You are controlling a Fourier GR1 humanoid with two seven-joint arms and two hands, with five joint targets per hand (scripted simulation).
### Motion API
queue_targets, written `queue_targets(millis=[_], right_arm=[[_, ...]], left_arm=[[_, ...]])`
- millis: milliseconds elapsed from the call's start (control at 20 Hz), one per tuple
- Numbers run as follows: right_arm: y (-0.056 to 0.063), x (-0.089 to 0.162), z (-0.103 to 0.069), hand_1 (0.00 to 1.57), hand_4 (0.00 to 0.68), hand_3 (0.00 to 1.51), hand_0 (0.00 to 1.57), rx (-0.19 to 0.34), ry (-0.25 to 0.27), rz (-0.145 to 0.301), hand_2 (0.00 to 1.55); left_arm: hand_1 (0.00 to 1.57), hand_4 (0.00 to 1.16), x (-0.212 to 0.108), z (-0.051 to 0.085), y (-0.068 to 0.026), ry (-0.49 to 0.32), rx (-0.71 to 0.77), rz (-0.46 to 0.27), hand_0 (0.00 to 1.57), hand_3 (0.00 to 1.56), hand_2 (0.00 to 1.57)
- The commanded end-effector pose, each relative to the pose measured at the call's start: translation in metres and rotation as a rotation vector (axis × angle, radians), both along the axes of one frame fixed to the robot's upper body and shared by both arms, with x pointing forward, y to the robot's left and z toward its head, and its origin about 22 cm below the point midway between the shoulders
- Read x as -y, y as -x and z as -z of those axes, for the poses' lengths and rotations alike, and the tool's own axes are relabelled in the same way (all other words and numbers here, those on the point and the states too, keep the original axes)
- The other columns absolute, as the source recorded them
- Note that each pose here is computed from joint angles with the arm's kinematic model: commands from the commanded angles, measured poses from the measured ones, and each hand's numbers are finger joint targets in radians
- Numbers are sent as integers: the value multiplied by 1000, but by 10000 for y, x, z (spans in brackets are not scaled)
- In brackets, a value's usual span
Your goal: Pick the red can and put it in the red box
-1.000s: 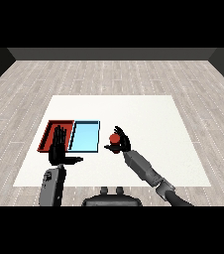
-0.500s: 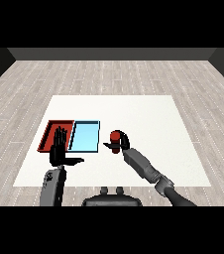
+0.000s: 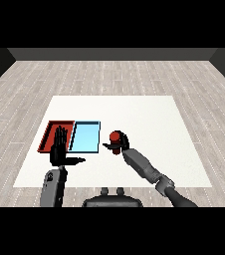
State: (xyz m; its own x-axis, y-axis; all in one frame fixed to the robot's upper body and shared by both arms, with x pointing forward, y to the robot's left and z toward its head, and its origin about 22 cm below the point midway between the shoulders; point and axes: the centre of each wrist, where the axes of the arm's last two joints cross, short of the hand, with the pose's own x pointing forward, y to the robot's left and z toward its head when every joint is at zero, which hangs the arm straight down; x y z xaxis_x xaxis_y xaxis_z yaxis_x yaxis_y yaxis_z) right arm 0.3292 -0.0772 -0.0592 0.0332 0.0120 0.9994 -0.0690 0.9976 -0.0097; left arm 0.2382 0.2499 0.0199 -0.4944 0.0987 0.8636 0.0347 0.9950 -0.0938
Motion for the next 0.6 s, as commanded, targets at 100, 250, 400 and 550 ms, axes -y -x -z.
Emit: queue_targets(millis=[100, 250, 400, 550], right_arm=[[-39, -47, -113, 1529, 580, 1395, 1529, 64, -11, 20, 1470], [-52, 101, -180, 1544, 586, 1381, 1544, 168, -11, 24, 1468], [88, -31, -478, 1543, 582, 1381, 1543, 186, -46, 20, 1459], [-5, 236, -665, 1515, 608, 1383, 1515, 244, -16, 29, 1460]], left_arm=[[0, 0, 125, 164, 19, 9, 11, -4, 0, 0, 0], [0, 0, 35, 70, 36, 12, 3, 30, 0, 0, 0], [0, 0, -4, -29, -105, -12, -15, 25, 0, 0, 0], [0, 0, -9, 21, -29, -23, -19, 24, 0, 0, 0]])
